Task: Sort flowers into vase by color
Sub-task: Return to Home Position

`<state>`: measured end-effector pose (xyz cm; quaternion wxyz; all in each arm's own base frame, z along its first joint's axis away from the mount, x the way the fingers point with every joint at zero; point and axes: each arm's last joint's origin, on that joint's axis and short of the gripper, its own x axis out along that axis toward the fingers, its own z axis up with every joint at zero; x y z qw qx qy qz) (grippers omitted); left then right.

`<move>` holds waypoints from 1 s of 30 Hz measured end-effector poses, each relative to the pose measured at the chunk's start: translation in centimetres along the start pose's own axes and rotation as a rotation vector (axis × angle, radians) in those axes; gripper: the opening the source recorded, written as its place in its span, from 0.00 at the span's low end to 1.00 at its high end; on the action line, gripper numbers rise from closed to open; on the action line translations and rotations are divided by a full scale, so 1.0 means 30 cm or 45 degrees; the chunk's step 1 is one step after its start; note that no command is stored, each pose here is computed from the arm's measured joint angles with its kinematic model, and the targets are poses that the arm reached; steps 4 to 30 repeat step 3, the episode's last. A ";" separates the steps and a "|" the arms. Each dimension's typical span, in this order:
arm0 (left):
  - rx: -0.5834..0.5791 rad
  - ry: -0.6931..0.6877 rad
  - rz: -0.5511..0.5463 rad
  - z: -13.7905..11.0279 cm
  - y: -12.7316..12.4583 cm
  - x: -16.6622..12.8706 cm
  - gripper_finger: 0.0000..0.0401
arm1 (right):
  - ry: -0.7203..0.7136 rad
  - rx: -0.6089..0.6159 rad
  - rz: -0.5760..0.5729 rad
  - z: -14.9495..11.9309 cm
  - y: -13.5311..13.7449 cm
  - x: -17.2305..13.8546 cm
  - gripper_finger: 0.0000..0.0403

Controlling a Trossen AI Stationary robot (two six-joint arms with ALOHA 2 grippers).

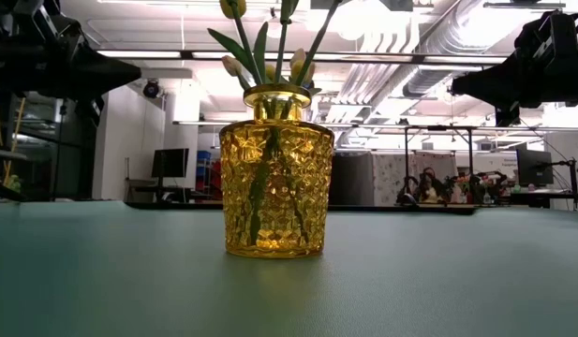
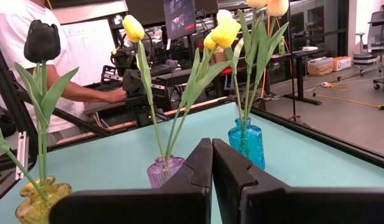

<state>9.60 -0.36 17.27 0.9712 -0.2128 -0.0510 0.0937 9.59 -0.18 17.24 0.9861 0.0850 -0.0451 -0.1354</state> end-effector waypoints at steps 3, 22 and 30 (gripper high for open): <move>0.000 0.000 0.000 0.000 0.000 0.000 0.00 | 0.000 0.000 0.000 0.000 0.000 0.000 0.00; 0.000 0.000 0.000 0.000 0.000 0.000 0.00 | 0.000 0.000 0.000 0.000 0.000 0.000 0.00; 0.000 0.000 0.000 0.000 0.000 0.000 0.00 | 0.000 0.000 0.000 0.000 0.000 0.000 0.00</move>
